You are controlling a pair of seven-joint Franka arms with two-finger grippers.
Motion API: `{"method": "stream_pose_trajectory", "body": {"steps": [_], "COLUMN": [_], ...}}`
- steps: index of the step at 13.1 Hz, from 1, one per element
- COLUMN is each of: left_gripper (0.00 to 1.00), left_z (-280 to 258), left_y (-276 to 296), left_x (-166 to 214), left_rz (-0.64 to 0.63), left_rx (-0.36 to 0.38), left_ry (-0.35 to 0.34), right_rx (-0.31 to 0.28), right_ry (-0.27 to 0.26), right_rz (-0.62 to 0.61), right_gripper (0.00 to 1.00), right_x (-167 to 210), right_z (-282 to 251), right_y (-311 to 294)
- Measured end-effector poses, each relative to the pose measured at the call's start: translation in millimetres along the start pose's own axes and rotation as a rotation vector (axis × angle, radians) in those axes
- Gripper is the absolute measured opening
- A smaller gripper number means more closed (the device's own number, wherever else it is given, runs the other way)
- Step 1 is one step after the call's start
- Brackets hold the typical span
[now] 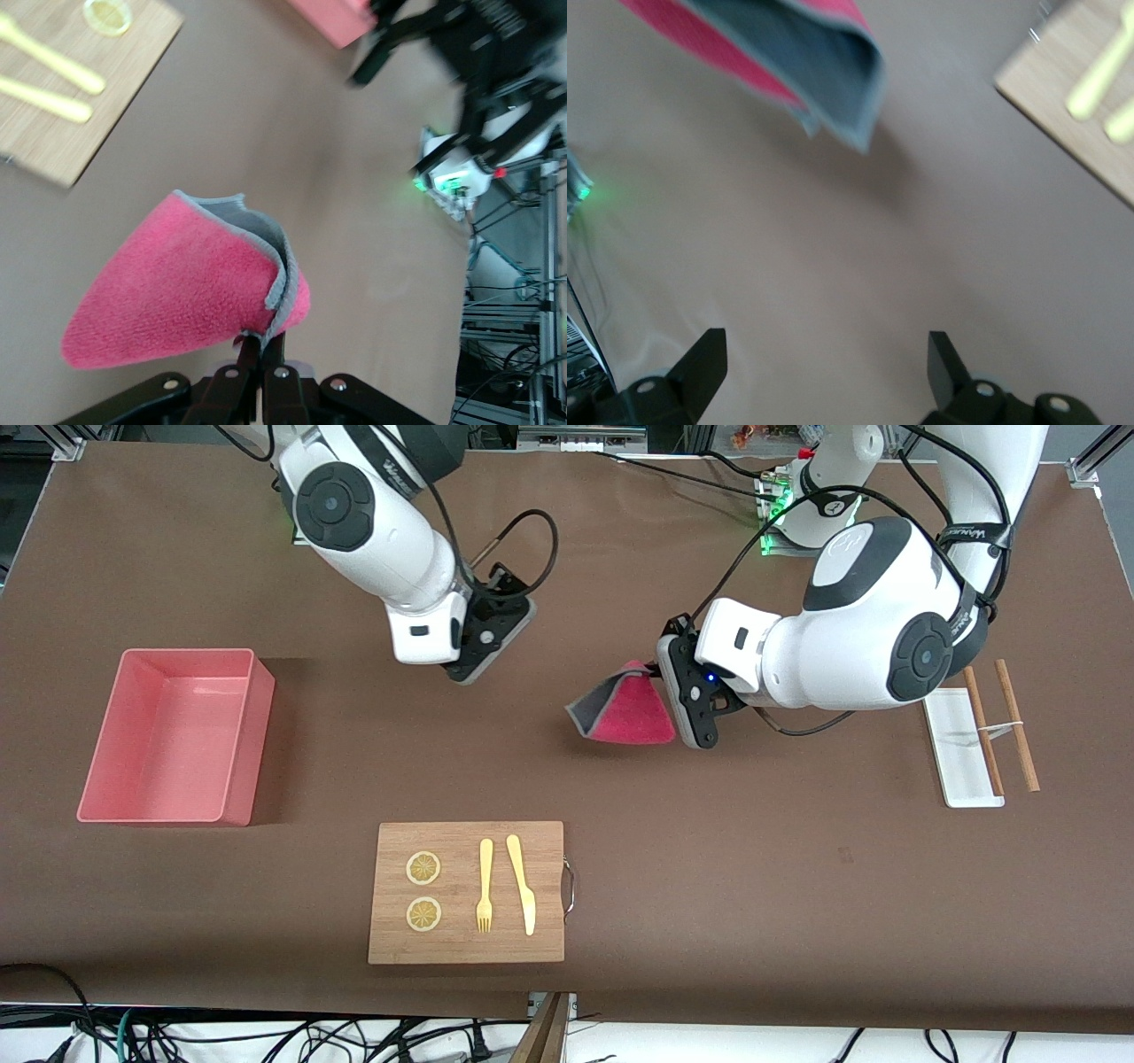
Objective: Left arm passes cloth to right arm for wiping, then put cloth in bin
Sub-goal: 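Grasp the hanging cloth with the right gripper beside the left gripper, then open the left gripper and withdraw while the right gripper pulls the cloth away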
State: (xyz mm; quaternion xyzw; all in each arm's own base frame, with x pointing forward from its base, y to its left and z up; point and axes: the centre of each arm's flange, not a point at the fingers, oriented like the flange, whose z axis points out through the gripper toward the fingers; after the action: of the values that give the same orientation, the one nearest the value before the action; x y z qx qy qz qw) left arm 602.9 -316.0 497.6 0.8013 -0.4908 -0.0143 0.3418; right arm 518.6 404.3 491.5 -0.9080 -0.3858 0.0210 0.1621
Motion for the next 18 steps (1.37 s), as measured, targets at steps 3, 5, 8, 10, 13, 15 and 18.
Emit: {"method": "stream_pose_trajectory", "body": {"steps": [3, 5, 8, 10, 13, 15, 18], "left_gripper": [0.04, 0.04, 0.04, 0.04, 0.04, 0.04, 0.04], "left_z": [-1, 0, -5, -9, -10, -10, -10], "left_y": [7, 13, 24, 30, 31, 31, 31], "left_x": [6, 10, 17, 18, 19, 18, 18], "left_rz": [0.132, 0.218, 0.269, 0.279, 0.285, 0.291, 0.294], "left_rx": [-0.047, -0.056, -0.056, -0.048, -0.045, -0.045, -0.044], "left_ry": [0.045, 0.066, 0.084, 0.087, 0.088, 0.088, 0.088], "right_rx": [0.009, 0.003, -0.003, 0.004, 0.002, 0.002, 0.002], "right_ry": [0.075, 0.099, 0.159, 0.170, 0.196, 0.201, 0.200], "right_rz": [-0.102, -0.156, -0.217, -0.230, -0.236, -0.239, -0.241], "right_gripper": [1.00, 1.00, 1.00, 1.00, 1.00, 0.98, 0.67], "right_x": [14, 18, 34, 45, 56, 59, 60], "right_z": [8, 8, 13, 19, 31, 38, 39], "right_y": [-2, -5, -15, -21, -24, -25, -27]}}
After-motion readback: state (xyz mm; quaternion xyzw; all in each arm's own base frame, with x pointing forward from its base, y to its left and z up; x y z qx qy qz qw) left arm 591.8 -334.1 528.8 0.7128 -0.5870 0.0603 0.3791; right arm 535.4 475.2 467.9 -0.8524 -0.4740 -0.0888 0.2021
